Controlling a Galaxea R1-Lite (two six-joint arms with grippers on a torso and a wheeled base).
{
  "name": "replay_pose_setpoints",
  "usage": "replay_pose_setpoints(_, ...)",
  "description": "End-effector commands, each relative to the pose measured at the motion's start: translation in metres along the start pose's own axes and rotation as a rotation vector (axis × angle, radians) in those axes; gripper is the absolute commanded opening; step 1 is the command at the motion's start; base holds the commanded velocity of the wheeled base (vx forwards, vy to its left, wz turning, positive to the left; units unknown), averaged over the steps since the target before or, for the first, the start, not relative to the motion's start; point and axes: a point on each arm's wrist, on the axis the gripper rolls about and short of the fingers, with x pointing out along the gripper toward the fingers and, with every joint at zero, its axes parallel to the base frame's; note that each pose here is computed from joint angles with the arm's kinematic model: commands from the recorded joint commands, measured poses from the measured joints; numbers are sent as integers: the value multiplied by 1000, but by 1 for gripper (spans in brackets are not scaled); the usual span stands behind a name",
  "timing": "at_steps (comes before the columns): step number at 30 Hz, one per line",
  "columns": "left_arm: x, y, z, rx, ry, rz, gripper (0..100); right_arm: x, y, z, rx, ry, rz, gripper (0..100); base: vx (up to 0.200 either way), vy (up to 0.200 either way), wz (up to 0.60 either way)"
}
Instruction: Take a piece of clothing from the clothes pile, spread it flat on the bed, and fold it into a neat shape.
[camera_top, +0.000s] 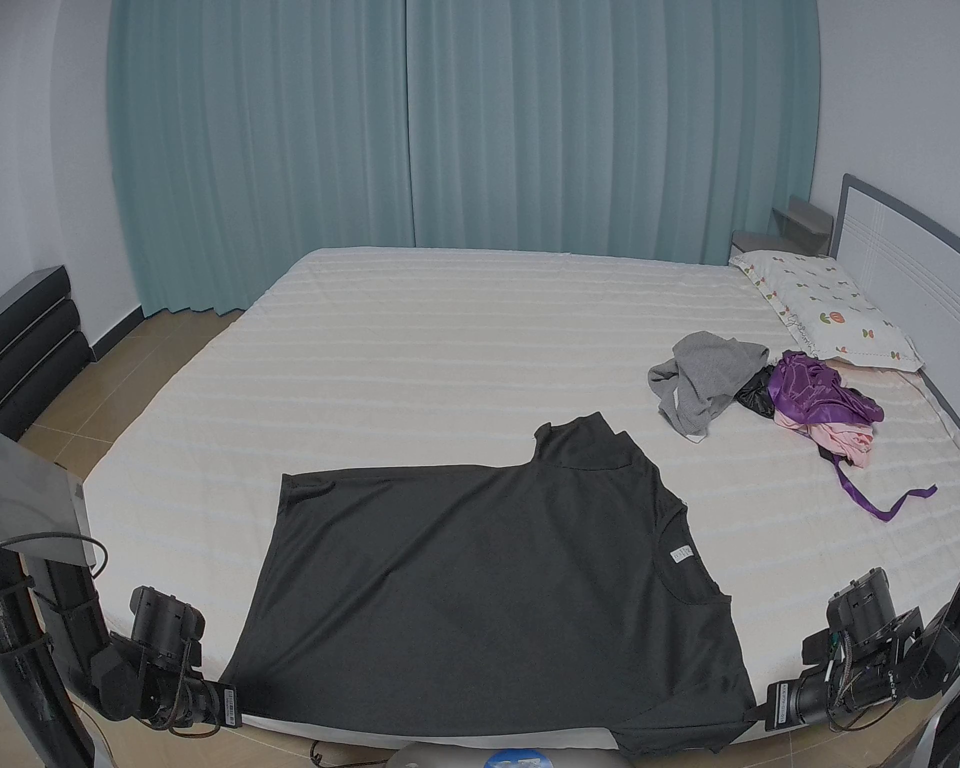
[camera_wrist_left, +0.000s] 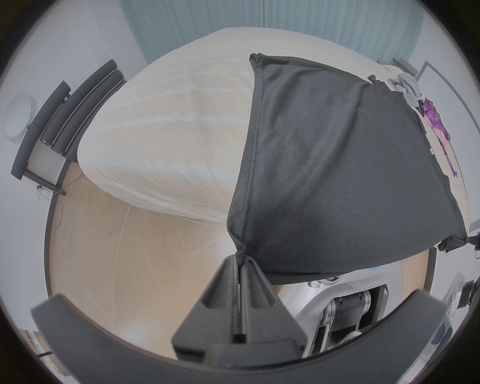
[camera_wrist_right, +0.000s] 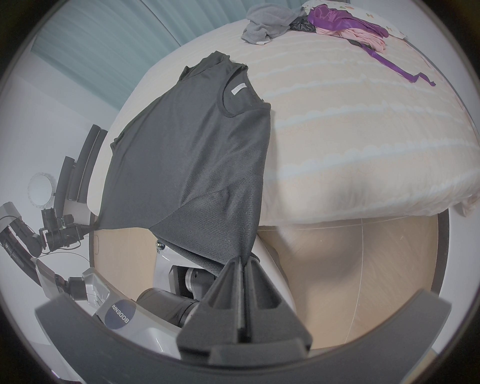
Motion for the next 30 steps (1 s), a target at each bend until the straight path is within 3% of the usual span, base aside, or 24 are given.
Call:
replay_pose_setpoints(1,-10,1,-3,10,-16,-6,0,-6,-1,-5,-6,-2,3,0,0,0,0)
replay_pose_setpoints(14,-19,1,-13,77,55,2,0,-13,-2,-11,-40,18,1,0,0,0,0)
replay_pose_setpoints(21,-18,-2,5,31,-35,-12,0,-19,3,3,-45,-130,53,0,0,0,0)
replay_pose_setpoints(25,-16,-7,26,-97,-134,-38,0,-20,6,18,-58,-222,76,0,0,0,0)
replay_pose_setpoints(30,-17,-11,48,-206,-253,-53,0,-12,15,43,-70,-267,85,0,0,0,0)
